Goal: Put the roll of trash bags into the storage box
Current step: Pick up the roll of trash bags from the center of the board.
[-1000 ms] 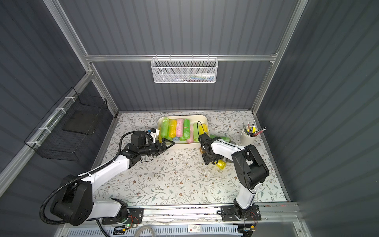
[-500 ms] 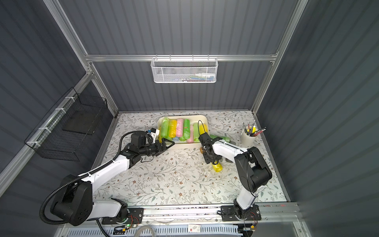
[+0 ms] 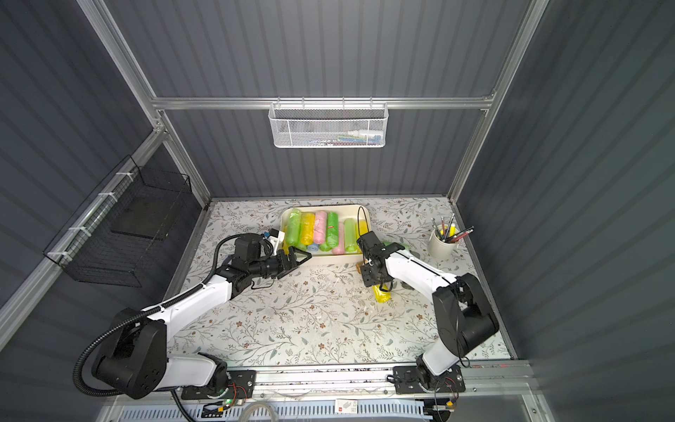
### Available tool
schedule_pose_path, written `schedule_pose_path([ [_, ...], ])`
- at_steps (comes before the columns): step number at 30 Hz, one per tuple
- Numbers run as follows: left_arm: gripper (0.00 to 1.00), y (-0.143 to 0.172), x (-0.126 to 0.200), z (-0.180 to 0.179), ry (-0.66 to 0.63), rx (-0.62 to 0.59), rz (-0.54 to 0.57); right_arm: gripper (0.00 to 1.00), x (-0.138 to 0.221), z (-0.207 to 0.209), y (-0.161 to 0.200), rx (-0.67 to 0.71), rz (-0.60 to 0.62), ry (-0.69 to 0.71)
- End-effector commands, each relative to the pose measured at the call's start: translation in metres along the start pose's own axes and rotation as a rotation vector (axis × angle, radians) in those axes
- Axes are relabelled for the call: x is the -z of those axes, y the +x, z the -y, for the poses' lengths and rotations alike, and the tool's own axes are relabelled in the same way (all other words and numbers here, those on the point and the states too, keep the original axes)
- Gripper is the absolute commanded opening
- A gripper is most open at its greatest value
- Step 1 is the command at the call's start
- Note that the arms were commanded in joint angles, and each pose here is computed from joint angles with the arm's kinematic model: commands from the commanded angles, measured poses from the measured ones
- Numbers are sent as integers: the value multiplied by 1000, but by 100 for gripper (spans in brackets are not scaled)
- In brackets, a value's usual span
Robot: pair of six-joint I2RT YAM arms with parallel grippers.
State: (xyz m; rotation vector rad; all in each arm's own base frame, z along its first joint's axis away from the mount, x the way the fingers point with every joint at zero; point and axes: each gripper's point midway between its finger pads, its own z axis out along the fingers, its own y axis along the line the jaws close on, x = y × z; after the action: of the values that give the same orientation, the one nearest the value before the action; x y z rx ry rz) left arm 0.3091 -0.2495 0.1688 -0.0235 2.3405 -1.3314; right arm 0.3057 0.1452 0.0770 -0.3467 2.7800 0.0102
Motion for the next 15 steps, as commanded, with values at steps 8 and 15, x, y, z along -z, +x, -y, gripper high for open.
schedule_pose_path([
  [8, 100, -7, -7, 11, 51, -15, -2, 51, 49, -28, -34, -83, 165, -199],
  [15, 100, -11, -12, 15, 71, -16, -2, 52, 65, -42, -59, -118, 229, -282],
])
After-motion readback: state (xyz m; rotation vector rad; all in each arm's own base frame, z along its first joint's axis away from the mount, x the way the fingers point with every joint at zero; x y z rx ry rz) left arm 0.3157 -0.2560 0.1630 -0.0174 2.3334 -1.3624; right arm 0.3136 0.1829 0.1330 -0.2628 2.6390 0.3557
